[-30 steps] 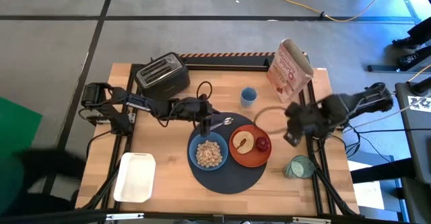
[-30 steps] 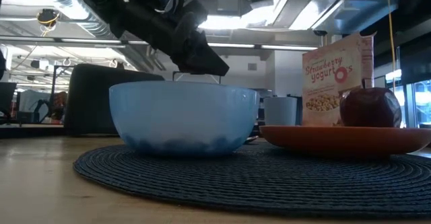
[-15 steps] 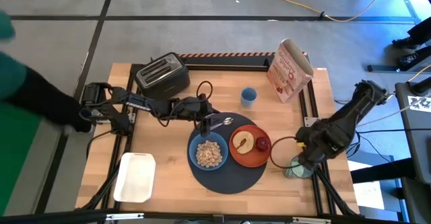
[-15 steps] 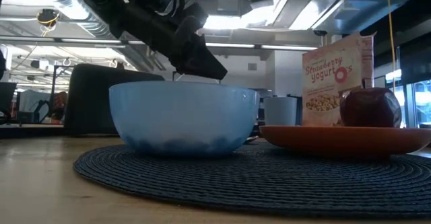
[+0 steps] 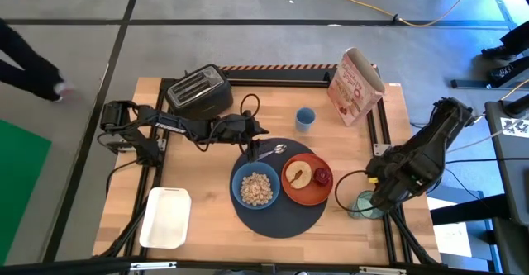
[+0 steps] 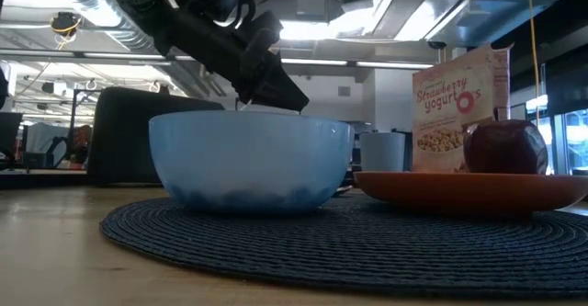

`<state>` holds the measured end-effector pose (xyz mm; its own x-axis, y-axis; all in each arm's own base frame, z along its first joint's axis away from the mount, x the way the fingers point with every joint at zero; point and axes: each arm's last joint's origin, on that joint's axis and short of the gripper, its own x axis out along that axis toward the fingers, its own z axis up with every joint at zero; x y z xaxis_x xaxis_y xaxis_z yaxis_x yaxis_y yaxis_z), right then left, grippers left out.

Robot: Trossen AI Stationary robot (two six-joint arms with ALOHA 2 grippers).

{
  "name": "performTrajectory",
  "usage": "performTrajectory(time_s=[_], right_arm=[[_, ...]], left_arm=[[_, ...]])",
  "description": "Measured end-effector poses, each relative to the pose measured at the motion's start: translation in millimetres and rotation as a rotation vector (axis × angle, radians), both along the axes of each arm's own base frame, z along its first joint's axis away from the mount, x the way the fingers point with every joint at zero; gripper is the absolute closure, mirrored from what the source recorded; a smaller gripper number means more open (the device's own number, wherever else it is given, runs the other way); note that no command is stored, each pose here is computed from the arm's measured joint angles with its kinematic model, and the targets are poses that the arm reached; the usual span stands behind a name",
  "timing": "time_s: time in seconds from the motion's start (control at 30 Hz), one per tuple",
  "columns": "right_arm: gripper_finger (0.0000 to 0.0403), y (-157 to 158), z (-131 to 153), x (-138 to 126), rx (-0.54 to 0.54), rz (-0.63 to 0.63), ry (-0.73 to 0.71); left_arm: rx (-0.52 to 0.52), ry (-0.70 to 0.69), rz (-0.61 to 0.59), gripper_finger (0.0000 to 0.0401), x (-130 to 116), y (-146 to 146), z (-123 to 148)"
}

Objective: Arrange a breakfast setting
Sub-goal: Put the blue cup on the top right of the placemat

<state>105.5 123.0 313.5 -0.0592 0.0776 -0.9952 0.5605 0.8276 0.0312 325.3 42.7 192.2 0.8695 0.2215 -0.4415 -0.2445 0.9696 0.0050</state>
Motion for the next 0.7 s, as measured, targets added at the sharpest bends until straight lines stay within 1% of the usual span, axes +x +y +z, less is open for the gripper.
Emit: performTrajectory(time_s=[0.1,0.23,0.3,0.63,0.7], right_arm=[[0.0203,2,3,2,0.025,0.004,-0.039],[0.0203,4,3,6,0.005,0.004,-0.104],[0.0203,5,1,8,0.012,0.001,-0.12],[0.0203,5,-29,7,-0.029,0.004,-0.054],[0.021,5,-33,6,-0.031,0.006,-0.037]], left_arm=[[-0.001,0.0,0.0,0.0254,0,0,0],[-0.001,0.0,-0.001,0.0254,0,0,0],[-0.001,0.0,-0.001,0.0254,0,0,0],[-0.002,0.007,-0.014,0.0254,0,-4,-1],[-0.002,0.007,-0.013,0.0254,0,-4,-1]])
